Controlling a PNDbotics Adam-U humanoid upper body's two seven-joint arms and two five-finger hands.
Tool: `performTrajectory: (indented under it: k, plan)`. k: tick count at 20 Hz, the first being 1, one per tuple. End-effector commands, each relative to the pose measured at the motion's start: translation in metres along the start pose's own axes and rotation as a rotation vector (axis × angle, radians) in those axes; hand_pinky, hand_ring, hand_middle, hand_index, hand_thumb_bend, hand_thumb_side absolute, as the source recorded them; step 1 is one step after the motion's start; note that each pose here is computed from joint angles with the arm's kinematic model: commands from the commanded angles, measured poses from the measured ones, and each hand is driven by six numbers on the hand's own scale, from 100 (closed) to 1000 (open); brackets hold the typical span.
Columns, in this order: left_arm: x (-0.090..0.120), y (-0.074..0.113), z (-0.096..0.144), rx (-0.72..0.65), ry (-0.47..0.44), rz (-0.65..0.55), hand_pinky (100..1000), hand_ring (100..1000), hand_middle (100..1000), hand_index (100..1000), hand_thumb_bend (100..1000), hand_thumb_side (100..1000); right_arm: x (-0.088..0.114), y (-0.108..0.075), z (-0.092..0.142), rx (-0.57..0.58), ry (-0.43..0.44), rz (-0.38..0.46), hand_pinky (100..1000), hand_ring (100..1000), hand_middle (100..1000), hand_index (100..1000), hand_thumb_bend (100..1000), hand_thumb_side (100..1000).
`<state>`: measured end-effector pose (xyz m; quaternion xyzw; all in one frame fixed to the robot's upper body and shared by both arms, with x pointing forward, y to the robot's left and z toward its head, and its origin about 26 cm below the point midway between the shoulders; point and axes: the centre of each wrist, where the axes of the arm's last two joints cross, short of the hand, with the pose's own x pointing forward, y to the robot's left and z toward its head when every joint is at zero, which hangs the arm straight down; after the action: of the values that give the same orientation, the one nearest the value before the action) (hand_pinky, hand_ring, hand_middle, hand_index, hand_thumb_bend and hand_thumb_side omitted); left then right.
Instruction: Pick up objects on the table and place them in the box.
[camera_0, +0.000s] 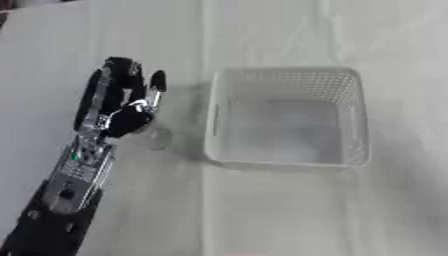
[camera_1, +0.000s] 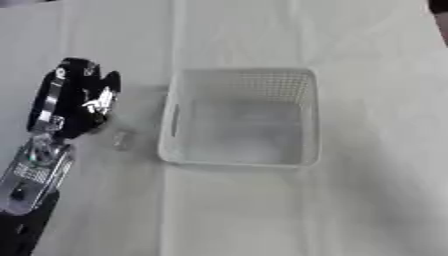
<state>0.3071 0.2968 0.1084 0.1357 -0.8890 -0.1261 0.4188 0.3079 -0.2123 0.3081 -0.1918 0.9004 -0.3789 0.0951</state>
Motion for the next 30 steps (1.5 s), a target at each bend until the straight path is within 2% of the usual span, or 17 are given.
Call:
performTrajectory:
  k: [1,9,12,13,14,15,16,17,18,20,21,22,23,24,25,26,30]
  plan:
    - [0.007,0.009,-0.005,-0.011,-0.036,-0.029,100,100,100,172,100,329,0.004,-0.005,-0.004,0.123,-0.102,0.053,283,418,699,478,100,954]
    - [0.011,0.017,-0.007,0.01,-0.051,-0.05,100,100,100,172,100,313,0.004,-0.004,-0.003,0.116,-0.093,0.046,278,412,693,468,100,958]
    - [0.011,0.019,-0.006,0.009,-0.054,-0.06,100,100,100,193,100,368,0.004,-0.004,-0.003,0.116,-0.092,0.045,277,411,690,462,100,959]
    - [0.012,0.021,-0.007,0.01,-0.066,-0.069,100,100,100,247,100,268,0.004,-0.004,-0.003,0.117,-0.092,0.045,277,411,689,461,100,960]
    - [0.016,0.025,-0.008,-0.003,-0.1,-0.096,100,155,234,395,100,187,0.004,-0.004,-0.003,0.117,-0.092,0.046,277,411,688,459,100,960]
    - [0.019,0.029,-0.009,-0.02,-0.128,-0.127,100,216,292,450,100,206,0.004,-0.004,-0.003,0.117,-0.093,0.047,277,411,687,458,100,960]
    - [0.024,0.034,-0.011,-0.052,-0.162,-0.173,100,346,414,545,100,291,0.004,-0.004,-0.002,0.117,-0.092,0.047,276,411,687,457,100,960]
    - [0.029,0.039,-0.013,-0.079,-0.188,-0.219,100,364,431,557,100,300,0.004,-0.004,-0.002,0.118,-0.09,0.047,276,410,687,457,100,960]
    - [0.037,0.046,-0.016,-0.114,-0.227,-0.296,206,472,521,618,258,375,0.004,-0.004,-0.001,0.118,-0.086,0.046,274,409,687,455,100,959]
    - [0.051,0.056,-0.02,-0.159,-0.285,-0.436,265,506,546,628,382,445,0.005,-0.004,0.0,0.12,-0.081,0.045,273,407,687,453,100,958]
    - [0.057,0.059,-0.021,-0.171,-0.308,-0.492,265,506,546,628,382,445,0.005,-0.004,0.0,0.122,-0.079,0.045,273,407,687,453,100,958]
    - [0.061,0.061,-0.022,-0.177,-0.324,-0.539,301,526,563,645,464,477,0.005,-0.003,0.001,0.123,-0.077,0.045,272,407,686,450,100,958]
    - [0.063,0.062,-0.022,-0.18,-0.336,-0.575,287,518,555,634,430,467,0.005,-0.003,0.001,0.124,-0.076,0.045,272,407,686,451,100,958]
    - [0.064,0.063,-0.023,-0.188,-0.344,-0.612,389,577,615,710,601,534,0.005,-0.004,0.001,0.125,-0.075,0.046,272,406,684,446,100,958]
    - [0.064,0.065,-0.023,-0.205,-0.346,-0.654,380,570,608,704,588,527,0.005,-0.004,0.001,0.126,-0.075,0.047,272,406,684,447,100,958]
    - [0.065,0.066,-0.022,-0.226,-0.343,-0.692,476,639,684,775,695,590,0.005,-0.004,0.001,0.126,-0.075,0.047,271,405,682,444,100,958]
    - [0.066,0.068,-0.023,-0.389,-0.303,-0.848,534,688,739,846,735,685,0.005,-0.004,0.001,0.13,-0.075,0.048,271,404,680,439,100,958]
